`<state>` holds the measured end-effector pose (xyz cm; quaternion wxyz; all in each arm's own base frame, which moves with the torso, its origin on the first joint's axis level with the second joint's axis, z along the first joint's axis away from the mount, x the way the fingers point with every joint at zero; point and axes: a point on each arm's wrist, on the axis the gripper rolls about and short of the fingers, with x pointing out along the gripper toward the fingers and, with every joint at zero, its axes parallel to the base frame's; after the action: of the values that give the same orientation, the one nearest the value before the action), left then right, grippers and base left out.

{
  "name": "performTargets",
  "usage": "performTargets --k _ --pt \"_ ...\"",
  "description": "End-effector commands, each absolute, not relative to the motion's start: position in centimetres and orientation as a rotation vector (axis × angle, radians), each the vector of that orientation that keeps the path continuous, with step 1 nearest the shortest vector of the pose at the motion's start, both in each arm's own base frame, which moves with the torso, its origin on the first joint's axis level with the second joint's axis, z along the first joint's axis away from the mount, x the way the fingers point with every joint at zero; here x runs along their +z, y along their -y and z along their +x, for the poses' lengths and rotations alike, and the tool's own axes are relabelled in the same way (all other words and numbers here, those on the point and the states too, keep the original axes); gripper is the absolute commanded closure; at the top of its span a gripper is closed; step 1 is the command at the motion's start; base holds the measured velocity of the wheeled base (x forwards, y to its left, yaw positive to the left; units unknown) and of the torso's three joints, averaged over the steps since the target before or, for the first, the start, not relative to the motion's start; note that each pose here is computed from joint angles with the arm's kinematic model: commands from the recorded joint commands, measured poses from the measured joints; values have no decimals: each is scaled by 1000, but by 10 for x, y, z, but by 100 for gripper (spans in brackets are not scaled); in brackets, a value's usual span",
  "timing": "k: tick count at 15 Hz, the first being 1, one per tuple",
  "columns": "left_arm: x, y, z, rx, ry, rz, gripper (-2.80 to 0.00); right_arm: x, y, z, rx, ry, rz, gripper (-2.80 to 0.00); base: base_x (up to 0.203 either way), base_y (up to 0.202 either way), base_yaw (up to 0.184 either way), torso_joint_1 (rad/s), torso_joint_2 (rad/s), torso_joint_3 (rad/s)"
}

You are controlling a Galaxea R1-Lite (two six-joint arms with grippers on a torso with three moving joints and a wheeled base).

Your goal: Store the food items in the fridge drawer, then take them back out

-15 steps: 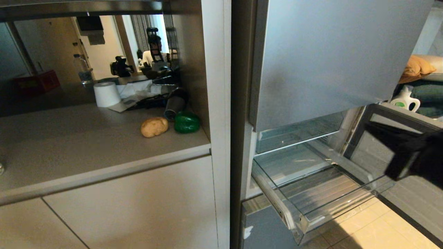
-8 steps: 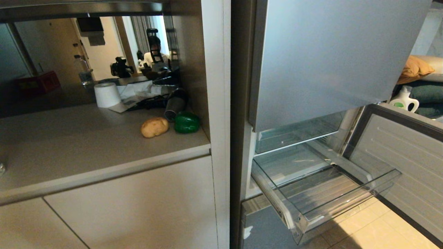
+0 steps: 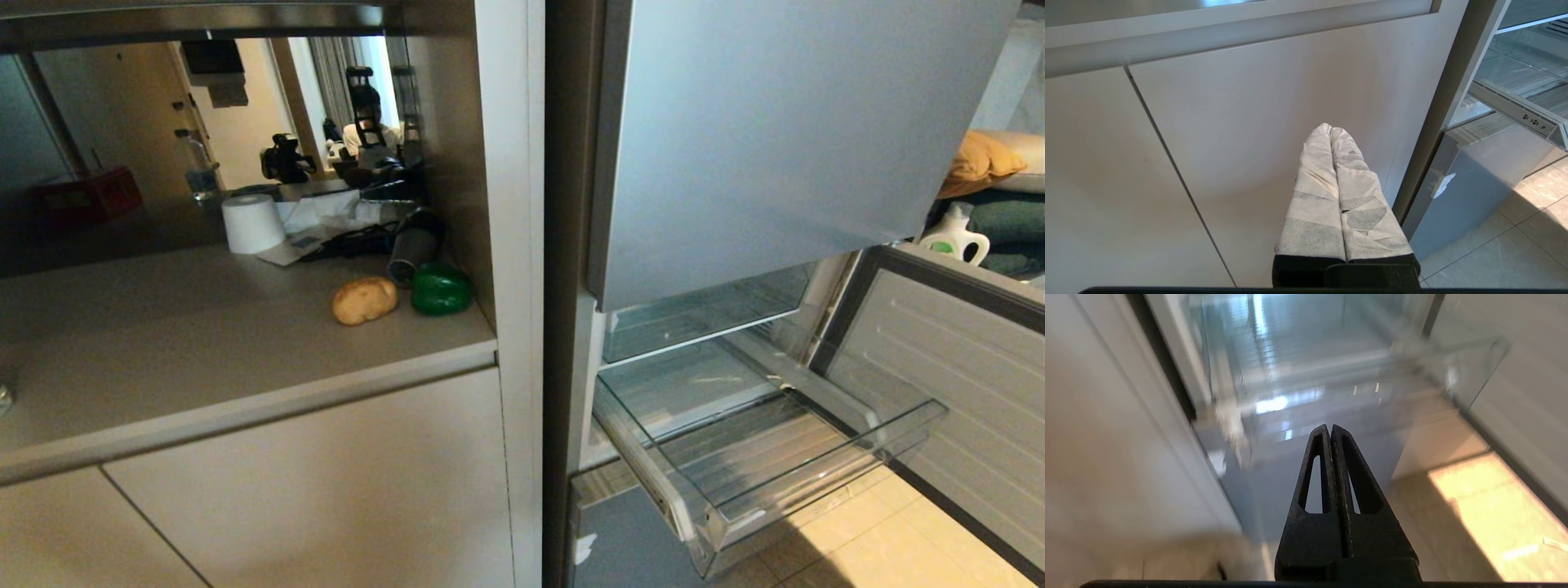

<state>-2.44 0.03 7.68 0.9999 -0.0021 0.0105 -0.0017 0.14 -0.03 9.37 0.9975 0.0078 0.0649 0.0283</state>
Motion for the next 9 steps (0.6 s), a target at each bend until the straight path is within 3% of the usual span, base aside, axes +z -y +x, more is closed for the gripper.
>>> performTargets --k 1,4,9 --pt "77 0 -24 -2 -23 -4 0 81 0 1 70 -195 3 0 0 0 0 0 0 0" --pt "77 0 -24 -3 -23 -4 0 78 0 -1 23 -202 -52 0 0 0 0 0 0 0" --pt "77 0 -24 -3 -23 -4 0 75 -1 -19 -6 27 -118 0 0 0 0 0 0 0"
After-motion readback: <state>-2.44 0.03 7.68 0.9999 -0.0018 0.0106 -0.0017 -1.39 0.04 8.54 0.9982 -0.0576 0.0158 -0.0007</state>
